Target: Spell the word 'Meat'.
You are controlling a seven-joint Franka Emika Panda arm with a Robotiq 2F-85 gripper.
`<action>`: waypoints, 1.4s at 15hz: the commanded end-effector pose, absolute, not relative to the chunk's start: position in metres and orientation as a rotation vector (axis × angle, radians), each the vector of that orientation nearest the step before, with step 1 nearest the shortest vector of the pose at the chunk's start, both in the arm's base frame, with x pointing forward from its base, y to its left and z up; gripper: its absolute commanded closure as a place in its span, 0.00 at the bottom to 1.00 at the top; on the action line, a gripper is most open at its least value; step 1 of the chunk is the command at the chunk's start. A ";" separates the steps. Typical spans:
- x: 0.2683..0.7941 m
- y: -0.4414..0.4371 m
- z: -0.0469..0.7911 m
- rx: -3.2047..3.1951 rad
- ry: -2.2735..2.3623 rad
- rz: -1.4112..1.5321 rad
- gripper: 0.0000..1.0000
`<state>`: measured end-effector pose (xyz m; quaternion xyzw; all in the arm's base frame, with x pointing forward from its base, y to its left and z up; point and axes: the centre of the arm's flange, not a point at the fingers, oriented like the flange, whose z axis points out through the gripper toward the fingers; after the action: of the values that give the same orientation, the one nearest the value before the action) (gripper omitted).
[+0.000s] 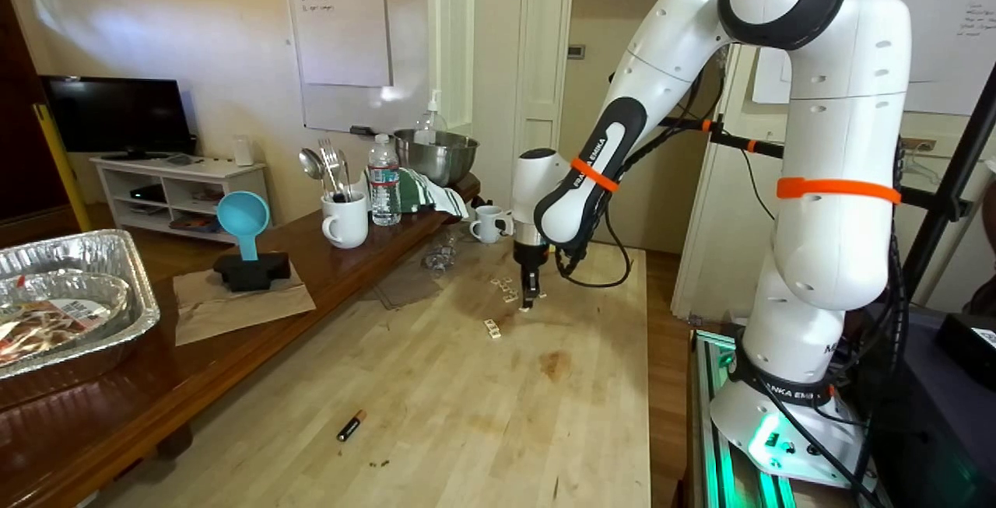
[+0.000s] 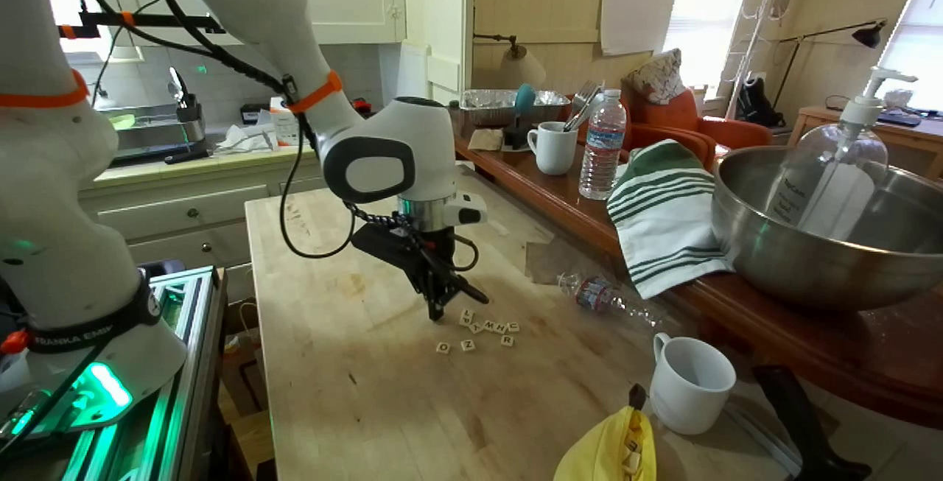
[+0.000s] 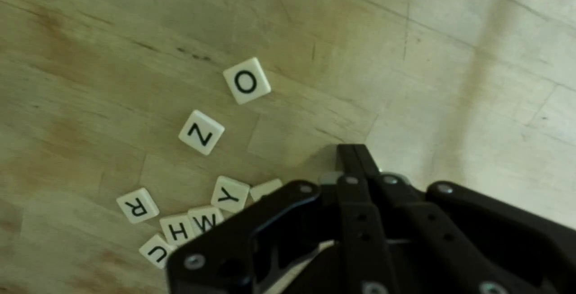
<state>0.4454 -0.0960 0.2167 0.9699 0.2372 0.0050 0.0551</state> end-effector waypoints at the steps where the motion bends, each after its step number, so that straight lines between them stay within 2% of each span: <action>1: 0.455 -0.088 0.195 2.917 0.803 0.033 1.00; 21: 0.487 -0.046 0.182 2.774 1.228 0.061 1.00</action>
<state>0.4834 -0.0574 0.2165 0.9231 0.3786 0.0288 0.0612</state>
